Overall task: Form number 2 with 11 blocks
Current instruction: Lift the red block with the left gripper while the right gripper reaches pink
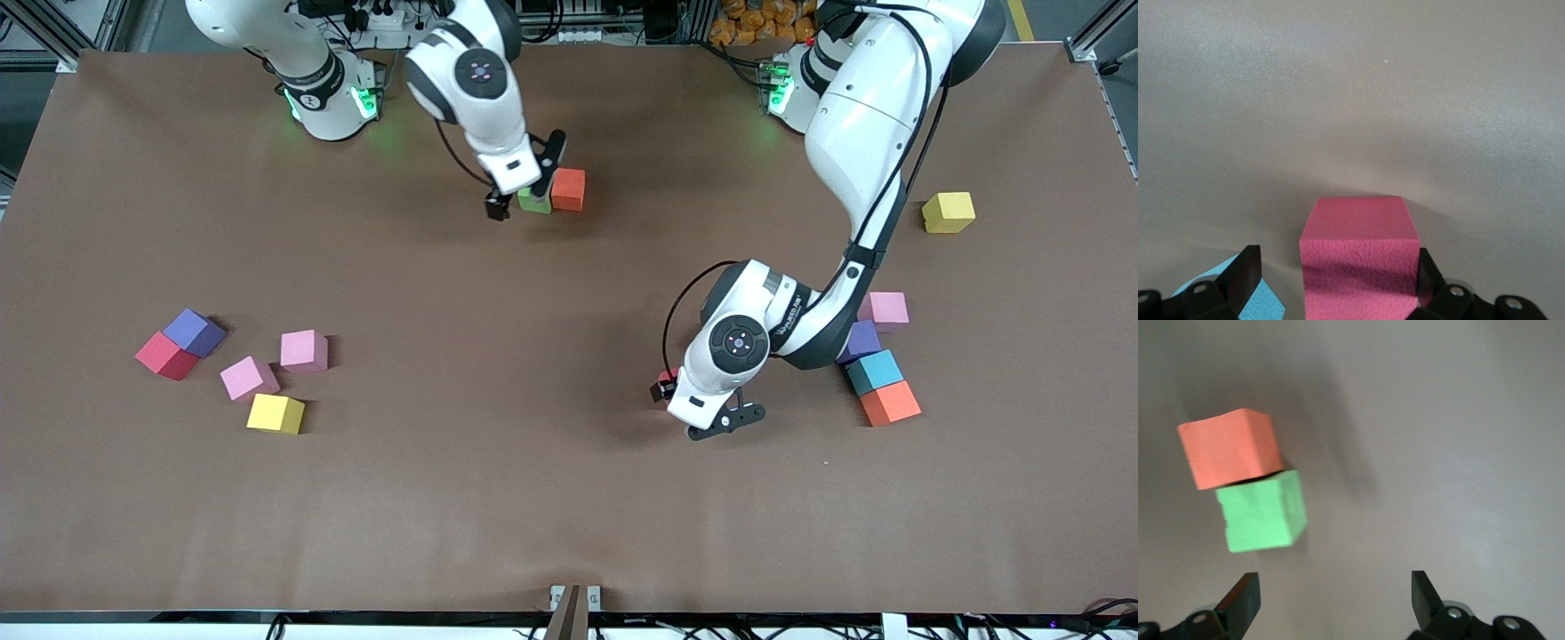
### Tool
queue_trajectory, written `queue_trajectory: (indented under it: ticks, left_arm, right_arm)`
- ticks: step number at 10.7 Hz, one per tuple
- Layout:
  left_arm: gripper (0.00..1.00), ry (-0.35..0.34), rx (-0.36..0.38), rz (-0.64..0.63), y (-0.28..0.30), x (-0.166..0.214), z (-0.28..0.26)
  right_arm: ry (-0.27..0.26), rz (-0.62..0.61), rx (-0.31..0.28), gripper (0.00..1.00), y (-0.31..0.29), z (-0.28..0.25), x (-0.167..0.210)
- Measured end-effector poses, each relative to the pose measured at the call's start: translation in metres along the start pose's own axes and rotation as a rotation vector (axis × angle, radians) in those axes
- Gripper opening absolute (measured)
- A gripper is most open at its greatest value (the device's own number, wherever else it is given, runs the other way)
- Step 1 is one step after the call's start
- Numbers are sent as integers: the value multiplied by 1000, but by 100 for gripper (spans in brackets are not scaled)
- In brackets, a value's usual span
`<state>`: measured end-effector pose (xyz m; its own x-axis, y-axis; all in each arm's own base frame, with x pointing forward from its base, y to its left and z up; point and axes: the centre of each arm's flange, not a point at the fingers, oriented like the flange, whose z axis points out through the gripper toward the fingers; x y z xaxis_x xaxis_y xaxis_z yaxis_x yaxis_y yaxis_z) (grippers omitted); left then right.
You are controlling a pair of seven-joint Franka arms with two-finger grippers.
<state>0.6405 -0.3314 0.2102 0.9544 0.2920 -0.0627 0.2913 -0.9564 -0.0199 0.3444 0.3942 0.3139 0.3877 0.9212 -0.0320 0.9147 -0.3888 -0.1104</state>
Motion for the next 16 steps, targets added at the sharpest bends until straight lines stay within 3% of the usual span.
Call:
queue_trajectory:
  ticks: [2, 5, 6, 8, 9, 11, 13, 16]
  left_arm:
    - [100, 0, 0, 0, 0, 0, 0]
    - [95, -2, 2, 0, 0, 0, 2]
    - [85, -3, 3, 1, 0, -1, 3]
    - [83, -2, 2, 0, 0, 0, 2]
    - [81, -2, 2, 0, 0, 0, 2]
    - [59, 1, -1, 0, 1, 0, 0]
    - [56, 2, -3, 2, 2, -1, -1]
    - [54, -8, -26, 81, 19, -22, -22]
  right_arm:
    - [37, 146, -7, 100, 78, -32, -26]
    - [67, 425, -35, 100, 224, -68, -113]
    - [77, 488, -52, 100, 265, -77, -144]
    - [84, 602, -90, 100, 335, -88, -198]
    - [77, 638, -104, 100, 359, -88, -218]
    - [49, 603, -113, 100, 384, -77, -238]
    - [13, 622, -103, 100, 409, -52, -269]
    - [18, 662, -49, 100, 439, 2, -321]
